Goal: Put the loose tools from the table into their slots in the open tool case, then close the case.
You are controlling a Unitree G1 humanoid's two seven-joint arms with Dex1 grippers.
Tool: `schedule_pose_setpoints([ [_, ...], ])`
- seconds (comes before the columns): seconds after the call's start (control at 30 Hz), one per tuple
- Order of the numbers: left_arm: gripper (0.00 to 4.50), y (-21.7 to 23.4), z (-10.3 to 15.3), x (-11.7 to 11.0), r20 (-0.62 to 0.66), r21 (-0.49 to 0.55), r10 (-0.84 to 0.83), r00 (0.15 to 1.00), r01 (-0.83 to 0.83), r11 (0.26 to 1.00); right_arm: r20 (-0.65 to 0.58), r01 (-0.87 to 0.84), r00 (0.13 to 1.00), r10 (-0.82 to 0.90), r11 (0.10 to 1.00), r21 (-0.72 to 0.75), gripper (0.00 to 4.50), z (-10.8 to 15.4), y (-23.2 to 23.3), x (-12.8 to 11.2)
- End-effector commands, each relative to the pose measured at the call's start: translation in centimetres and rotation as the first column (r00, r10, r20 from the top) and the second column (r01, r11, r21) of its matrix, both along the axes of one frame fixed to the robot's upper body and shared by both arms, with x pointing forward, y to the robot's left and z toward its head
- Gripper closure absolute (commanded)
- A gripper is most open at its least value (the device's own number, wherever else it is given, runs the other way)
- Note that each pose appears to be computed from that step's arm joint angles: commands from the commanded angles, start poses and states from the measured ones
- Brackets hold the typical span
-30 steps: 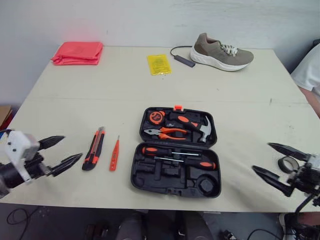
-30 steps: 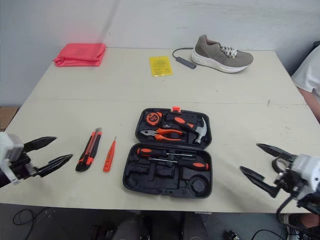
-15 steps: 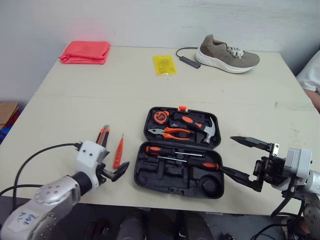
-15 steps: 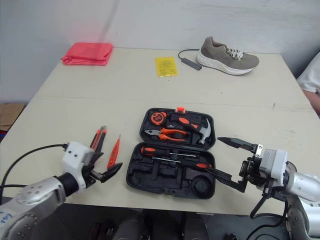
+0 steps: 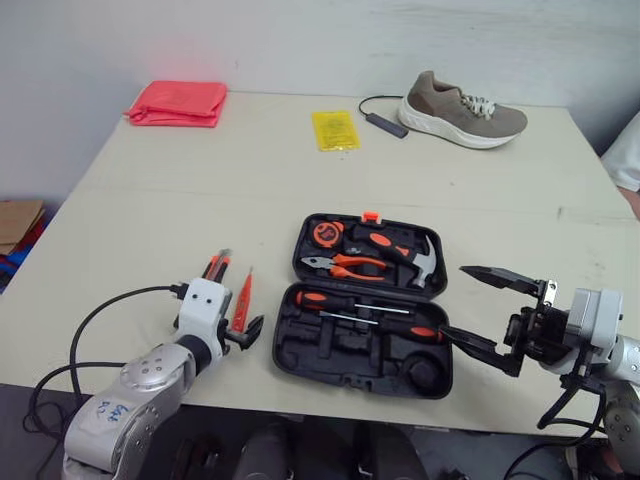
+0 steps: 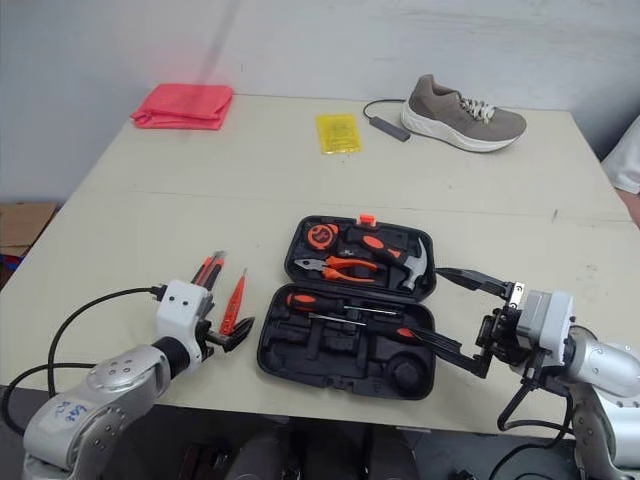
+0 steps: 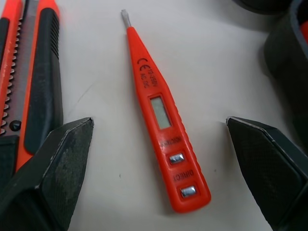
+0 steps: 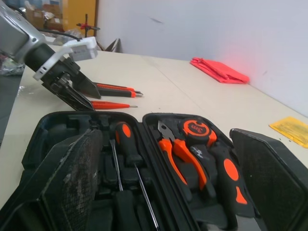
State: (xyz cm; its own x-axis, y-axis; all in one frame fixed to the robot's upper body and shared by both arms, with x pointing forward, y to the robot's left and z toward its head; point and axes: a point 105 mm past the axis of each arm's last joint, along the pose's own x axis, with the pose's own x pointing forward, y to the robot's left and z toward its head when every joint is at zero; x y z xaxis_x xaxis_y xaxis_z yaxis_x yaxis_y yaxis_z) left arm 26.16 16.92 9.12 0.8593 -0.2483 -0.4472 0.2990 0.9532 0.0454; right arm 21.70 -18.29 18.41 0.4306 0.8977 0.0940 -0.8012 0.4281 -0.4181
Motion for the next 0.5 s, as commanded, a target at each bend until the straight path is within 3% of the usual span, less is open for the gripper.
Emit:
schedule_pose_setpoints([
  [0.03, 0.0, 0.2, -1.5, -0.1, -0.076, 0.017, 0.016, 0.997, -0.015, 1.0, 0.055, -0.089, 0.995, 0.088, 0.996, 0.008, 0.06, 1.1, 1.4, -1.2],
  [0.17, 0.0, -0.4, -2.5, -0.4, -0.138, 0.026, -0.028, 0.99, 0.032, 0.999, 0.071, -0.129, 0.989, 0.129, 0.992, -0.008, 0.06, 1.0, 2.4, -1.5],
  [0.2, 0.26, -0.5, -2.6, -0.4, -0.148, 0.028, -0.032, 0.988, 0.036, 0.999, 0.069, -0.131, 0.989, 0.131, 0.991, -0.011, 0.01, 0.9, 2.5, -1.5],
  [0.27, 0.87, -0.4, -2.9, -0.5, -0.165, 0.036, -0.037, 0.986, 0.044, 0.998, 0.067, -0.13, 0.989, 0.13, 0.991, -0.012, 0.0, 0.7, 2.6, -1.5],
  [0.5, 3.96, -0.5, -3.7, -0.7, -0.19, 0.036, -0.041, 0.981, 0.048, 0.998, 0.068, -0.097, 0.993, 0.099, 0.995, -0.03, 0.0, 0.5, 2.1, -1.4],
])
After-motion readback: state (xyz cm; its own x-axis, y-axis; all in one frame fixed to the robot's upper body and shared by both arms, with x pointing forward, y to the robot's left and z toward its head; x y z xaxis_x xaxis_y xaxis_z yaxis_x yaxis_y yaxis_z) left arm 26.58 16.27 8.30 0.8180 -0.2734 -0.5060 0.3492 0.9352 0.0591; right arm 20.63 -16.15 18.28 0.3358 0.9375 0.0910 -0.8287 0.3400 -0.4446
